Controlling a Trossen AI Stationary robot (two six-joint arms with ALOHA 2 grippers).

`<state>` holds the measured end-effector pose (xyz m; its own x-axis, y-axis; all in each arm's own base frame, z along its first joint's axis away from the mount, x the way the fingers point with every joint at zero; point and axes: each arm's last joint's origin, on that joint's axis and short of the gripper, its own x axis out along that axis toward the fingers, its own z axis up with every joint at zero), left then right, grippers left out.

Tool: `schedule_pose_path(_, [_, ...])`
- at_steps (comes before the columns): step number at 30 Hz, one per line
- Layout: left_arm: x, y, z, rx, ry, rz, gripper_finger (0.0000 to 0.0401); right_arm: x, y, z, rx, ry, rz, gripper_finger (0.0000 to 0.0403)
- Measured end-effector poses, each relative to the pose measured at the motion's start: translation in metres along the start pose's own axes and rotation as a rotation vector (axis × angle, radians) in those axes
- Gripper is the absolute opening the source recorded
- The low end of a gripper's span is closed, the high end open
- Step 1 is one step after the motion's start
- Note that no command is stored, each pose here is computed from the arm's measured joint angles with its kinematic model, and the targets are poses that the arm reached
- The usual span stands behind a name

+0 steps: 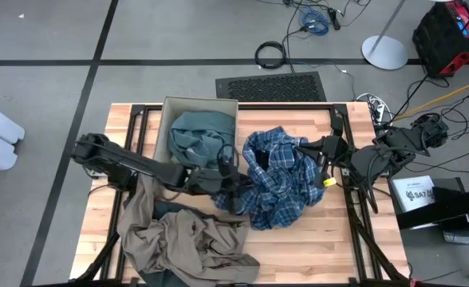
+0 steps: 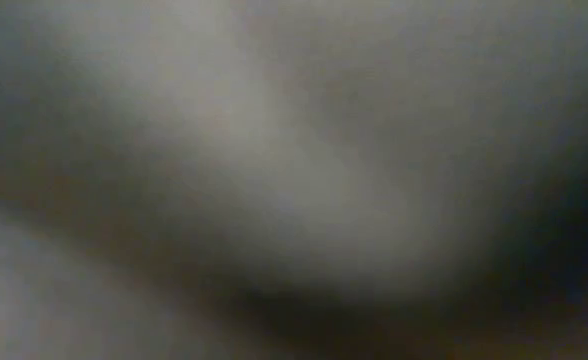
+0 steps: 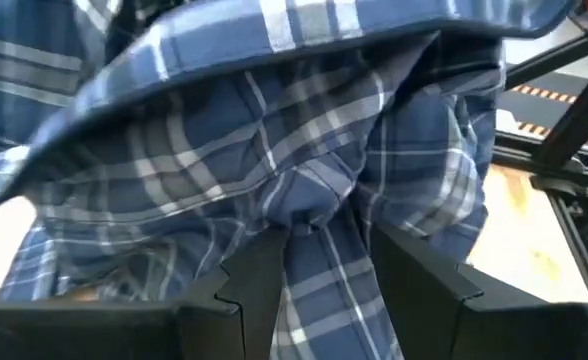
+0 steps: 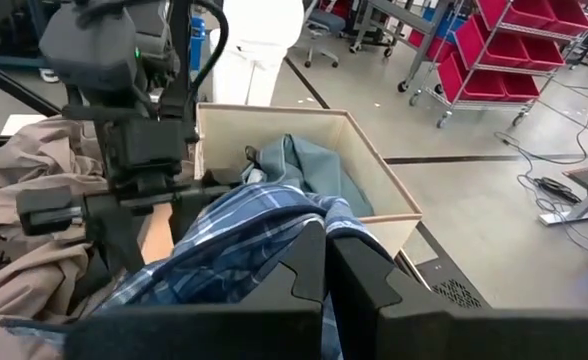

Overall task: Sort clothes
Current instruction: Put the blue long sleeve into the white laundry bin

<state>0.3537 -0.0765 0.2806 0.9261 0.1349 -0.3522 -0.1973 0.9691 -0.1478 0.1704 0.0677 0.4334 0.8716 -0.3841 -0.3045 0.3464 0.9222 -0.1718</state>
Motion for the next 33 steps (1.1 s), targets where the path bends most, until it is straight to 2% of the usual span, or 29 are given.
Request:
schedule_pose_path(6, [0.005,-0.004,0.004,-0.009,-0.076,-0.035,0.0172,0.000,0.000,-0.002,-0.011,0.013,-0.003,0.0000])
schedule_pose_path(10, [0.002,0.000,0.010,-0.042,-0.116,0.020,0.0194,0.000,-0.001,-0.002,-0.015,0.014,-0.009,0.0000])
schedule_pose_path(14, [0.005,0.008,0.010,-0.113,-0.097,0.036,0.0220,0.000,-0.001,-0.002,-0.015,0.014,-0.012,0.0000])
schedule_pose_path(17, [0.007,0.012,0.010,-0.124,-0.088,0.049,0.0234,0.000,-0.001,-0.002,-0.015,0.014,-0.013,0.0000])
schedule_pose_path(33, [0.016,0.032,0.015,-0.153,-0.126,0.125,0.0238,0.000,0.000,0.002,0.011,-0.016,-0.008,0.0000])
